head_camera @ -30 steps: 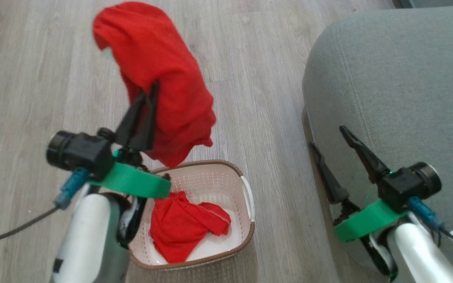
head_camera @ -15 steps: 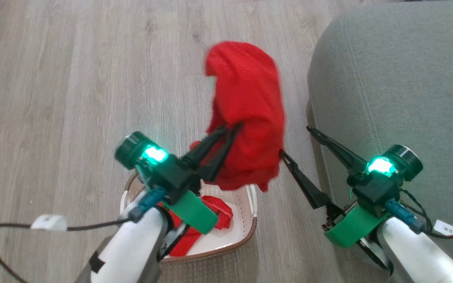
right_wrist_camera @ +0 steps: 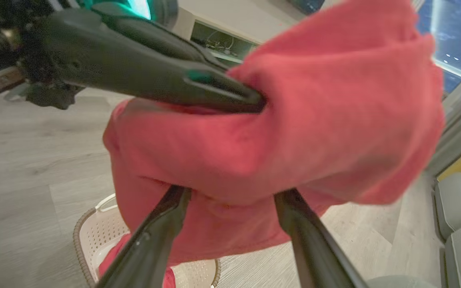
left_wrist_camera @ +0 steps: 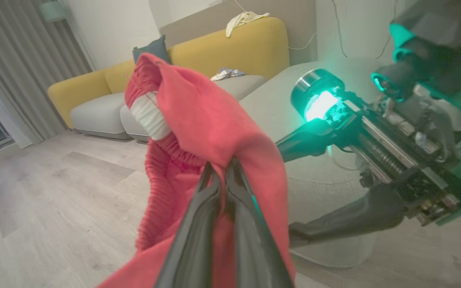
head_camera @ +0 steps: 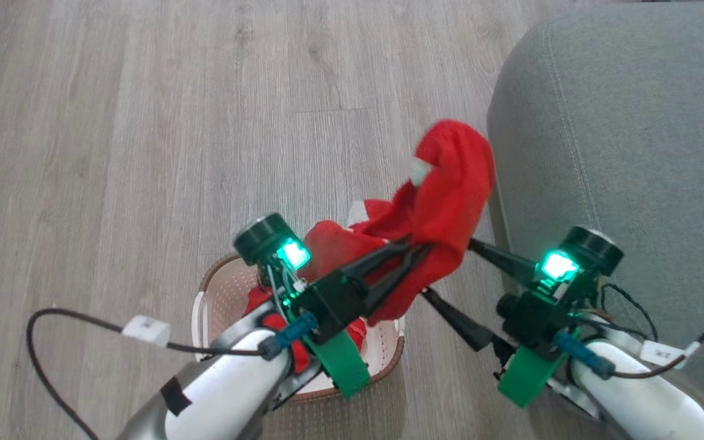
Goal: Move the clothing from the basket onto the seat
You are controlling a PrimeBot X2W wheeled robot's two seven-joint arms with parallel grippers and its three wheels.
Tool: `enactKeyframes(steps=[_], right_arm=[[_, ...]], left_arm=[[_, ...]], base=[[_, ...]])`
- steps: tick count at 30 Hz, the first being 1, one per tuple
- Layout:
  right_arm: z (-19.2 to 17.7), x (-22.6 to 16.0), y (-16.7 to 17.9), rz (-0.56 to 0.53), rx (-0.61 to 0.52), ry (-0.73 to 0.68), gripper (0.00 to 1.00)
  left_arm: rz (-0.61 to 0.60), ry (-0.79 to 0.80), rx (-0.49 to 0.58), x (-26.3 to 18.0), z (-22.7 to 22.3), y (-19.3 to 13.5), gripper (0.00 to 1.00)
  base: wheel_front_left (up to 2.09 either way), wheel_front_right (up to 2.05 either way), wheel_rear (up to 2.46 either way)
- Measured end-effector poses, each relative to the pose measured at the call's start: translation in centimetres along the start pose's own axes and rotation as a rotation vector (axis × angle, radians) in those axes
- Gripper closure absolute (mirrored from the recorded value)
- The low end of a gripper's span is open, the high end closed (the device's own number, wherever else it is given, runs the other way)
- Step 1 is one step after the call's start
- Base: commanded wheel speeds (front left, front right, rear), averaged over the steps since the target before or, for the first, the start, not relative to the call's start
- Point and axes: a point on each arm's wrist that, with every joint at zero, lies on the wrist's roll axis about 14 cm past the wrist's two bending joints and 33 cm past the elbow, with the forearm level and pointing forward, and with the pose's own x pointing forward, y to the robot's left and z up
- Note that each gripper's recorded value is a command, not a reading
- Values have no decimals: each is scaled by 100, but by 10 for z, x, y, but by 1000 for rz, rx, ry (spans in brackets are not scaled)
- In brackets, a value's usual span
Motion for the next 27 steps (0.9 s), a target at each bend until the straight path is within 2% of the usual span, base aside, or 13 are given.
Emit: enactKeyframes(steps=[5, 13, 14, 15, 16, 27], right_arm=[[-1, 4, 14, 77, -51, 11, 0], [3, 9, 25, 122, -58, 1, 0], [4, 10, 25, 120, -48, -2, 18], [4, 10, 25, 116, -34, -3, 76], [4, 11, 25, 113, -26, -4, 100], [16, 16, 12, 12, 62, -55, 100]], left_arm=[[-46, 20, -4, 0, -5, -11, 100], [-50, 25, -6, 0, -4, -13, 100], [-50, 24, -5, 0, -4, -13, 100], [-49, 23, -4, 0, -3, -13, 100], [-47, 22, -5, 0, -3, -13, 100], [-9, 4, -17, 0, 3, -5, 100]], base=[[0, 0, 0], [0, 0, 0], [0, 0, 0], [0, 0, 0], [0, 0, 0], [0, 0, 0]])
